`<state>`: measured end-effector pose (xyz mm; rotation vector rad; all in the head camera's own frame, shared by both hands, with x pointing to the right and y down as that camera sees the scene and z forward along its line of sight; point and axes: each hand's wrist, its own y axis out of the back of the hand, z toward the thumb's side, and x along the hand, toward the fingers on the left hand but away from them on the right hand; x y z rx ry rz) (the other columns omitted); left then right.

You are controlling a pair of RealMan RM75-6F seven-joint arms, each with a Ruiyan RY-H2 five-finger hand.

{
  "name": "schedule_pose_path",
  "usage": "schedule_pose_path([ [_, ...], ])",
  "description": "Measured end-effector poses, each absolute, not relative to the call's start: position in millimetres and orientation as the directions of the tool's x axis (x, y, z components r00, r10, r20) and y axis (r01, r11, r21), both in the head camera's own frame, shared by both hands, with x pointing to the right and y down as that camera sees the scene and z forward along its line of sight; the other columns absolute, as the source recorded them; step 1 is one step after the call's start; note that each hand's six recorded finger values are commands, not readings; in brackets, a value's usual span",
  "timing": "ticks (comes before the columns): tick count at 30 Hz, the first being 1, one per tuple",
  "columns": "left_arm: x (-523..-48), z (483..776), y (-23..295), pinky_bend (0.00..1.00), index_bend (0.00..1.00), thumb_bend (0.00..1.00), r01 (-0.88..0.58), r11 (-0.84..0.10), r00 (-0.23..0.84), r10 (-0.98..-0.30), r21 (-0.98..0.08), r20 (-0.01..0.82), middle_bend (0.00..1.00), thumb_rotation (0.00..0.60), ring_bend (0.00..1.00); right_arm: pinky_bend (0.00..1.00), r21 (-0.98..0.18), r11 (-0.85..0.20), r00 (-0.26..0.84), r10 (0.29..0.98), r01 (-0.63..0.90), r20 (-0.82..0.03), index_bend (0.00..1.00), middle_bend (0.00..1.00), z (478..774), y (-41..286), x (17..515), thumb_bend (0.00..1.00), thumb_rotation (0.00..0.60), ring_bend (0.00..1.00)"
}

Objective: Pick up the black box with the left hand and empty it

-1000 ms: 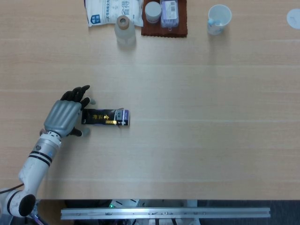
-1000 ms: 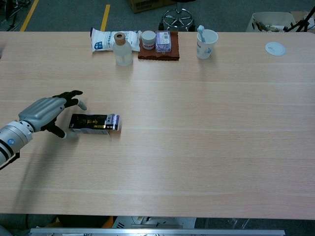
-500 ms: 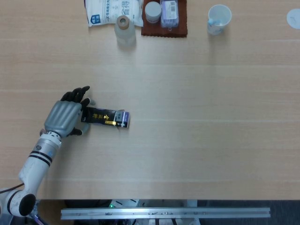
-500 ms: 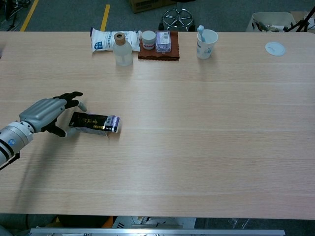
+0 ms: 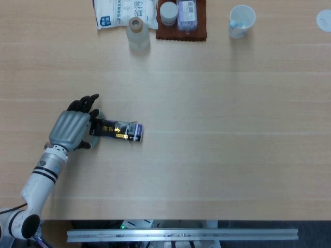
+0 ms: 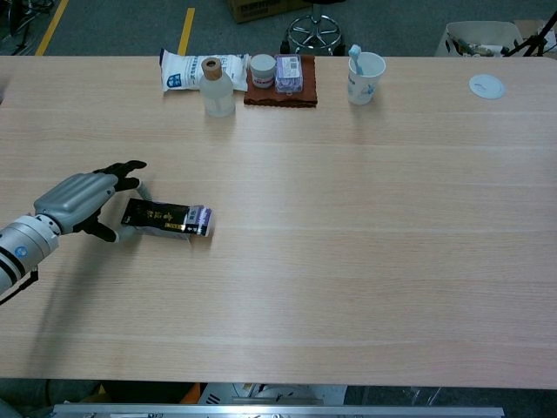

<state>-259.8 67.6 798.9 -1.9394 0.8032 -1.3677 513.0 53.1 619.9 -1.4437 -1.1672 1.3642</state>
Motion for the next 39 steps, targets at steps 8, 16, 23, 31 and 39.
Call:
schedule_pose_path([
  [8,-258.4,788.4,66.8,0.11,0.44,0.33,-0.073,-0.584,0.296,-0.787,-0.809,0.542,0.00,0.600,0.00,0.31,-0.968,-0.235,-0.011,0.971,0.094,-0.237,0.11,0.12,618.5,52.9,512.2,0.05,0.600,0.05],
  [16,-265.1,753.8,60.2,0.11,0.45,0.33,0.078,-0.488,0.329,-0.811,-0.870,0.484,0.00,0.600,0.00,0.31,-0.968,-0.234,-0.003,0.972,0.093,-0.235,0.11,0.12,618.4,52.0,509.6,0.05,0.600,0.05],
  [23,-274.5,725.9,53.2,0.11,0.45,0.33,0.223,-0.403,0.340,-0.821,-0.888,0.458,0.00,0.600,0.00,0.31,-0.968,-0.233,0.001,0.972,0.091,-0.234,0.11,0.12,618.3,51.3,507.6,0.05,0.600,0.05],
  [31,-282.9,704.4,43.8,0.11,0.44,0.33,0.352,-0.310,0.341,-0.836,-0.883,0.430,0.00,0.600,0.00,0.31,-0.969,-0.231,0.005,0.973,0.092,-0.232,0.11,0.12,617.8,50.9,506.1,0.05,0.600,0.05],
  [39,-284.6,695.9,40.5,0.11,0.44,0.33,0.470,-0.163,0.373,-0.854,-0.867,0.363,0.00,0.600,0.00,0.31,-0.968,-0.231,0.005,0.973,0.093,-0.232,0.11,0.12,617.7,50.9,505.9,0.05,0.600,0.05],
])
